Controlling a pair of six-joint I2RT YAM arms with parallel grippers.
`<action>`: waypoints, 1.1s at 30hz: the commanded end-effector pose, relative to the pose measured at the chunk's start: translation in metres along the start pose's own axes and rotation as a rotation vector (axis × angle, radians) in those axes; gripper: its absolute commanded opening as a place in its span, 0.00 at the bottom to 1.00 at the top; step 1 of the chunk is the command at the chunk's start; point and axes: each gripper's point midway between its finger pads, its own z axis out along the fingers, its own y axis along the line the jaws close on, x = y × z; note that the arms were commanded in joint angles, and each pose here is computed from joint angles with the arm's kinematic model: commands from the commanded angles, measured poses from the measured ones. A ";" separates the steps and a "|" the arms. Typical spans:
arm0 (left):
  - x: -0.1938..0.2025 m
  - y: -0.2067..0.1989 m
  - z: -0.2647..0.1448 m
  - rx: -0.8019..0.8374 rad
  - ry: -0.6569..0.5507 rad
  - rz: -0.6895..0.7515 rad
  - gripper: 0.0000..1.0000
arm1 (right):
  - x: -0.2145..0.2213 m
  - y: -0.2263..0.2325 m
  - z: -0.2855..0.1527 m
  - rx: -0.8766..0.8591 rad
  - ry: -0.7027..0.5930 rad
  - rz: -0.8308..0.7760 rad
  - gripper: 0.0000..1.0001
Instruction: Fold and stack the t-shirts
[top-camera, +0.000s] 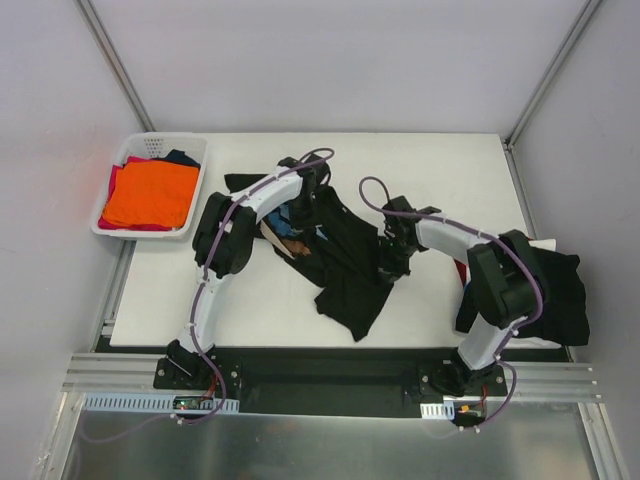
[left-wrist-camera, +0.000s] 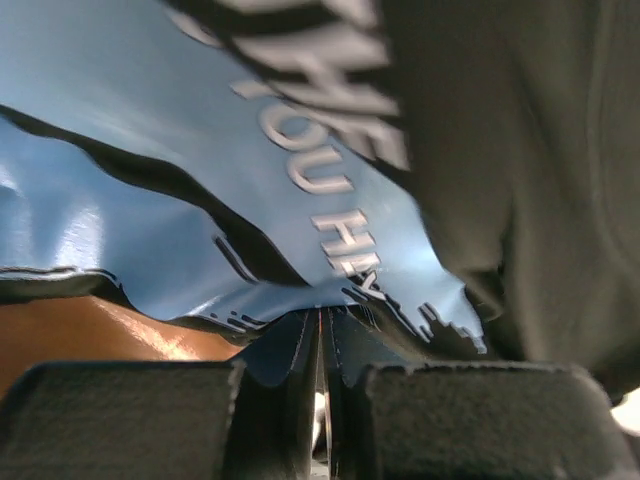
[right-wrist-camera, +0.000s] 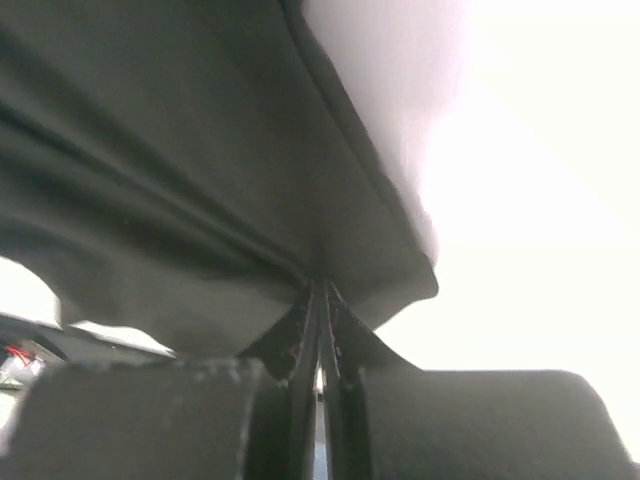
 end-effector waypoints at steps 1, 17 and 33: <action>-0.022 0.015 0.014 0.000 0.024 0.016 0.04 | 0.031 0.012 -0.017 -0.043 -0.022 -0.009 0.01; 0.028 0.031 0.017 -0.021 0.156 0.069 0.06 | 0.078 0.010 -0.029 0.002 -0.024 -0.036 0.01; 0.124 0.026 0.050 -0.054 0.256 0.060 0.00 | 0.076 0.021 -0.051 0.007 -0.084 -0.080 0.01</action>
